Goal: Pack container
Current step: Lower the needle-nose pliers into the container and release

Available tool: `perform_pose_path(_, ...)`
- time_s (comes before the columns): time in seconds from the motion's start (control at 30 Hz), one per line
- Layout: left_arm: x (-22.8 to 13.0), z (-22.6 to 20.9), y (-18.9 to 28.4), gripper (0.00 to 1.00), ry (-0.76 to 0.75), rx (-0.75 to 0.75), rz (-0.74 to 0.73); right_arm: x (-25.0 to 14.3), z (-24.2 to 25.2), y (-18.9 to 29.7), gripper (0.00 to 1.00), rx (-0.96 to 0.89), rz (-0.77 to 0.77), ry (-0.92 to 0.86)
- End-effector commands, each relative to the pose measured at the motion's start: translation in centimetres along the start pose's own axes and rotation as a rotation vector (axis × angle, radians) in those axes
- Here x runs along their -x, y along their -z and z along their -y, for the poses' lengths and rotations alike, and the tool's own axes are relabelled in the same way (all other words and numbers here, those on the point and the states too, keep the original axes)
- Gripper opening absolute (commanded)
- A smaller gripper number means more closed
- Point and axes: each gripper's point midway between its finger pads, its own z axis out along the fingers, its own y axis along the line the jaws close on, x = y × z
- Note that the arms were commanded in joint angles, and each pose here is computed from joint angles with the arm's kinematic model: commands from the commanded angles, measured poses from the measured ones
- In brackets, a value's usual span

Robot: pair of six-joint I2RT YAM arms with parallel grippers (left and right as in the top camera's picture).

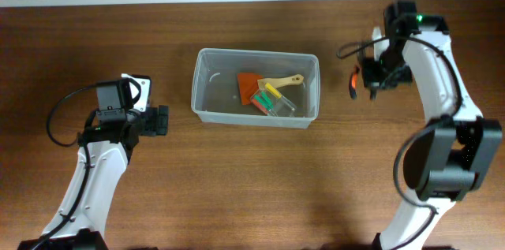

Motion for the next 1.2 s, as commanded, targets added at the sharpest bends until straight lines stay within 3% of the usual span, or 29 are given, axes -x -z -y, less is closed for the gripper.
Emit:
perform_pose_path(0.0, 0.5, -0.3, 0.1, 0.99, -0.015, 0.01, 0.011, 2.4, -6.1, 9.9, 0.04, 0.043, 0.276, 0.149)
perform_pose_path(0.1, 0.5, -0.3, 0.1, 0.99, -0.015, 0.01, 0.011, 2.9, -12.1, 12.2, 0.04, 0.07, 0.382, 0.374)
perform_pose_path(0.2, 0.5, -0.3, 0.1, 0.99, -0.015, 0.011, 0.011, 2.0, -18.4, 11.6, 0.04, 0.078, 0.41, 0.717)
perform_pose_path(0.4, 0.5, -0.3, 0.1, 0.99, -0.015, 0.01, 0.011, 0.0, -28.3, 5.8, 0.04, 0.051, 0.39, 1.429)
perform_pose_path(0.6, 0.5, -0.3, 0.1, 0.99, -0.015, 0.011, 0.011, 1.3, -30.7, -2.1, 0.04, 0.058, 0.324, 1.516)
perform_pose_path(0.77, 0.5, -0.3, 0.1, 0.99, -0.015, 0.011, 0.011, 2.7, -31.7, -5.9, 0.04, 0.052, 0.335, 1.517)
perform_pose_path(1.17, 0.5, -0.3, 0.1, 0.99, -0.015, 0.011, 0.011, 6.3, -27.2, -6.2, 0.04, 0.027, 0.359, 1.405)
